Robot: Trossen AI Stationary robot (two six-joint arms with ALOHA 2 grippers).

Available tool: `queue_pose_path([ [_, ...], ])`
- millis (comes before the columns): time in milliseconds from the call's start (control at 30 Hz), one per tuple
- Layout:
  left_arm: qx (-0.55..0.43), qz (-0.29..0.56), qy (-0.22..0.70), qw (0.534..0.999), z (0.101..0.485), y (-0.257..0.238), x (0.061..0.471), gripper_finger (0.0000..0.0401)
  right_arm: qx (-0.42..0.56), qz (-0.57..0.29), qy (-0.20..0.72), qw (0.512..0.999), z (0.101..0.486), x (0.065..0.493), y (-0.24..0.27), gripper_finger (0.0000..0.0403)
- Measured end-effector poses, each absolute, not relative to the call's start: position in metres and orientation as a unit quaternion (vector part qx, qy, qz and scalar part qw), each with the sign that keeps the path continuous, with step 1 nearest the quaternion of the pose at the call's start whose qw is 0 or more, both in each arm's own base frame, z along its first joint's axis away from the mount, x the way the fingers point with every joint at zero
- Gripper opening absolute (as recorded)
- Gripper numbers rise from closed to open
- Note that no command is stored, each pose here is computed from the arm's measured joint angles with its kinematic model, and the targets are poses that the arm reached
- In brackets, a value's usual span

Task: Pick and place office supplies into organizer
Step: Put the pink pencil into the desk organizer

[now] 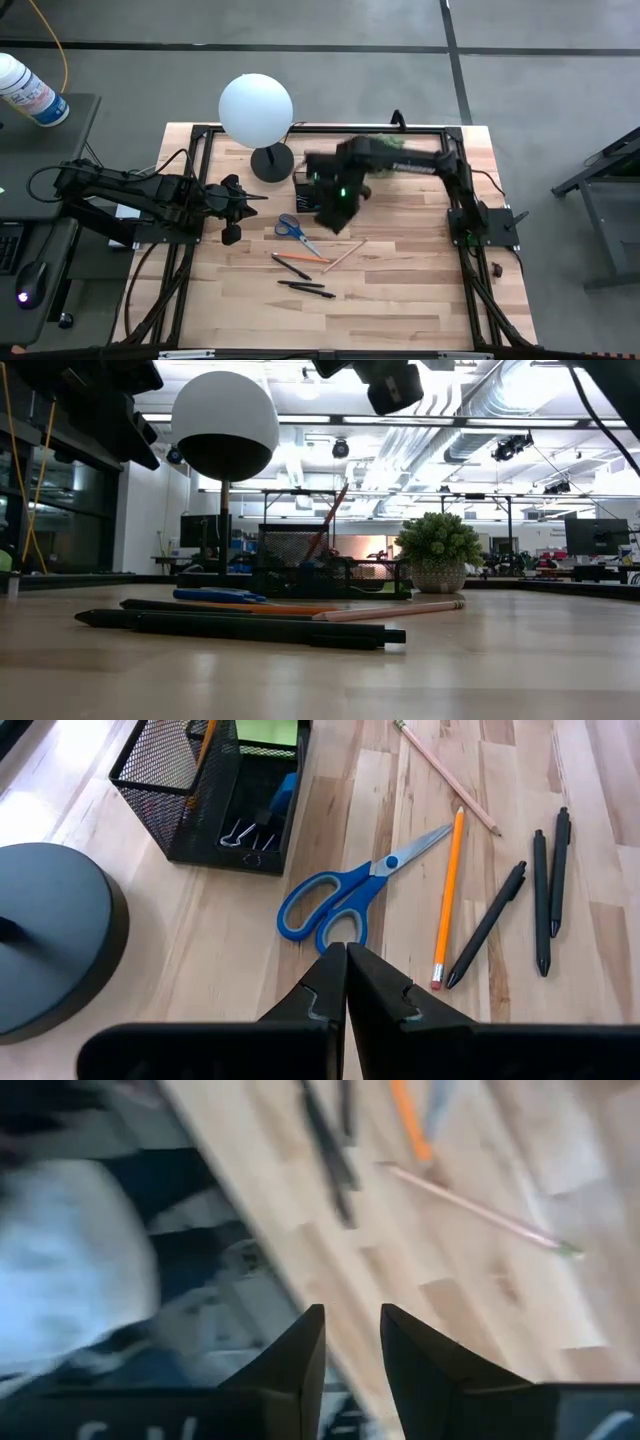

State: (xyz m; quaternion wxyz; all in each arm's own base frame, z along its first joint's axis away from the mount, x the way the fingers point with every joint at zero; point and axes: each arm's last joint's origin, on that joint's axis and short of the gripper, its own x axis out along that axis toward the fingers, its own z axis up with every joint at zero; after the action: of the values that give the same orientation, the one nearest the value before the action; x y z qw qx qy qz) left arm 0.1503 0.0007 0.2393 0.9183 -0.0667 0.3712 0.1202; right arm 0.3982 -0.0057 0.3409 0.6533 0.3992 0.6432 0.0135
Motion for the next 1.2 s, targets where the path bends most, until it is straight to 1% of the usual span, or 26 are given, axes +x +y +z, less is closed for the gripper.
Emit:
queue_pose_path([
  [133, -0.067, 0.120, 0.371, 0.919, 0.239, 0.001, 0.150, 0.0001, 0.318, -0.043, 0.673, 0.666, 0.320, 0.399, 0.025, 0.0090],
  [300, -0.069, 0.116, 0.370, 0.919, 0.240, 0.000, 0.151, 0.0001, 0.220, -0.109, 0.707, 0.663, 0.283, 0.394, 0.053, 0.0083],
  [400, -0.073, 0.107, 0.371, 0.919, 0.239, 0.000, 0.151, 0.0001, 0.152, -0.111, 0.734, 0.652, 0.262, 0.387, 0.068, 0.0080],
  [533, -0.077, 0.097, 0.373, 0.920, 0.239, -0.001, 0.151, 0.0001, 0.064, -0.086, 0.768, 0.631, 0.237, 0.375, 0.082, 0.0076],
  [633, -0.078, 0.096, 0.373, 0.920, 0.239, -0.001, 0.151, 0.0001, 0.022, -0.066, 0.784, 0.617, 0.221, 0.369, 0.086, 0.0072],
  [767, -0.080, 0.096, 0.373, 0.919, 0.239, -0.001, 0.151, 0.0001, 0.015, -0.022, 0.789, 0.614, 0.202, 0.366, 0.088, 0.0065],
  [900, -0.092, 0.100, 0.372, 0.918, 0.239, -0.001, 0.151, 0.0001, 0.017, -0.011, 0.789, 0.613, 0.193, 0.363, 0.090, 0.0055],
  [1033, -0.102, 0.104, 0.371, 0.917, 0.239, -0.001, 0.151, 0.0001, 0.027, -0.025, 0.780, 0.625, 0.202, 0.349, 0.088, 0.0040],
  [1200, -0.102, 0.104, 0.371, 0.917, 0.239, -0.001, 0.151, 0.0001, 0.070, -0.082, 0.756, 0.645, 0.221, 0.309, 0.076, 0.0013],
])
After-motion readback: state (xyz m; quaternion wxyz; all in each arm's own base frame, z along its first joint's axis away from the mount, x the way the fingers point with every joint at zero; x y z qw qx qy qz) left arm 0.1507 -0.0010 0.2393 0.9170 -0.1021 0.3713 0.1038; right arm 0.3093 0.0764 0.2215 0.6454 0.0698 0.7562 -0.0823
